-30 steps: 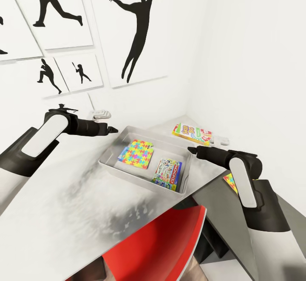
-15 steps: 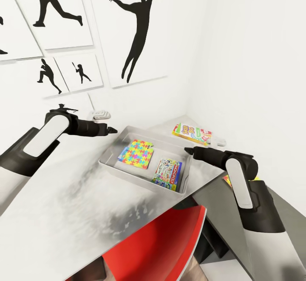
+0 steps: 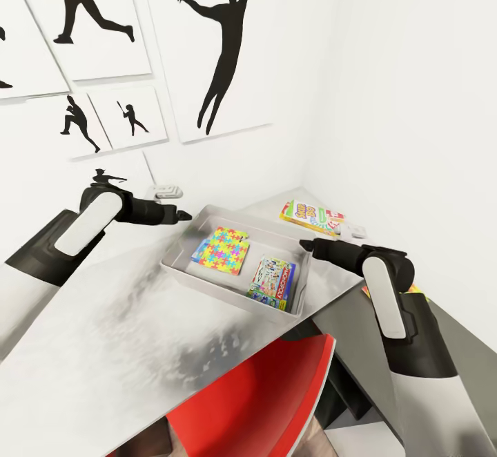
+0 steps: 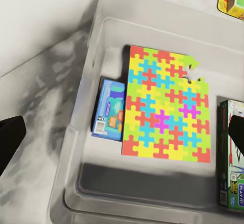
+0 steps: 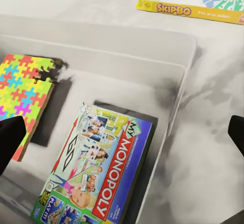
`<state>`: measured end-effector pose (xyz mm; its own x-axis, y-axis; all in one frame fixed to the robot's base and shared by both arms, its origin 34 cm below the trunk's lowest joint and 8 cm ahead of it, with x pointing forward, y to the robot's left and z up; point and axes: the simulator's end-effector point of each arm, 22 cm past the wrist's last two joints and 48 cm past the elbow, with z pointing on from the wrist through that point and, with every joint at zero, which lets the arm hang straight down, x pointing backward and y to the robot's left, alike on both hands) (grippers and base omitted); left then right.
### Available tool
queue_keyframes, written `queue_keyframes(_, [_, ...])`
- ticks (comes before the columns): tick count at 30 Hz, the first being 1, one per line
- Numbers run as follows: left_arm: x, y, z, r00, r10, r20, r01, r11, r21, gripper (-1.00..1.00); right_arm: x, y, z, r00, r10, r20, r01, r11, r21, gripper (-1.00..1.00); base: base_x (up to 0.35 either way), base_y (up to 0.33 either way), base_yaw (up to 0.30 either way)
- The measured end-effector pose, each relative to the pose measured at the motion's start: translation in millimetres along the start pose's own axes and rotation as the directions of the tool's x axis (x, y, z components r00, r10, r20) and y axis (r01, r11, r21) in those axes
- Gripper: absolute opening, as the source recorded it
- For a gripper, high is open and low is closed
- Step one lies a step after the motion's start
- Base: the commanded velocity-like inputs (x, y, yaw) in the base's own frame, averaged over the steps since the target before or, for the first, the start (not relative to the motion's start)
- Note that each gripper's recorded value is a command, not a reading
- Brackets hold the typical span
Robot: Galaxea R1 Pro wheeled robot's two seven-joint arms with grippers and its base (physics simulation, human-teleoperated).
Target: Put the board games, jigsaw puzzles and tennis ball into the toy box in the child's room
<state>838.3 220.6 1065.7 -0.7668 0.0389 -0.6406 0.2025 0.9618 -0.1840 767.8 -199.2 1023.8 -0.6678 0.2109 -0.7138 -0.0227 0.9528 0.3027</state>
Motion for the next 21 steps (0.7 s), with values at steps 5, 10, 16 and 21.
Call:
queue_keyframes(5, [2,2,8.1,1.0,0.007,-0.006,-0.007,1.0,0.001,1.0,-1,0,0.5,1.0,0.004,0.001,-0.004,1.0,0.011,1.0,0.0,0.0,0.0])
queue_keyframes(10, [2,3,17.1,1.0,0.017,0.001,-0.017,1.0,0.004,1.0,-3,2,1.4,1.0,0.008,0.004,-0.008,1.0,0.014,1.0,0.0,0.0,0.0])
queue_keyframes(16, [3,3,22.5,1.0,0.021,0.005,-0.021,1.0,0.008,1.0,-5,4,2.6,1.0,0.01,0.004,-0.01,1.0,0.014,1.0,0.0,0.0,0.0])
queue_keyframes(21, [4,4,24.3,1.0,0.022,0.005,-0.022,1.0,0.008,1.0,-5,4,3.3,1.0,0.012,0.003,-0.012,1.0,0.015,1.0,0.0,0.0,0.0])
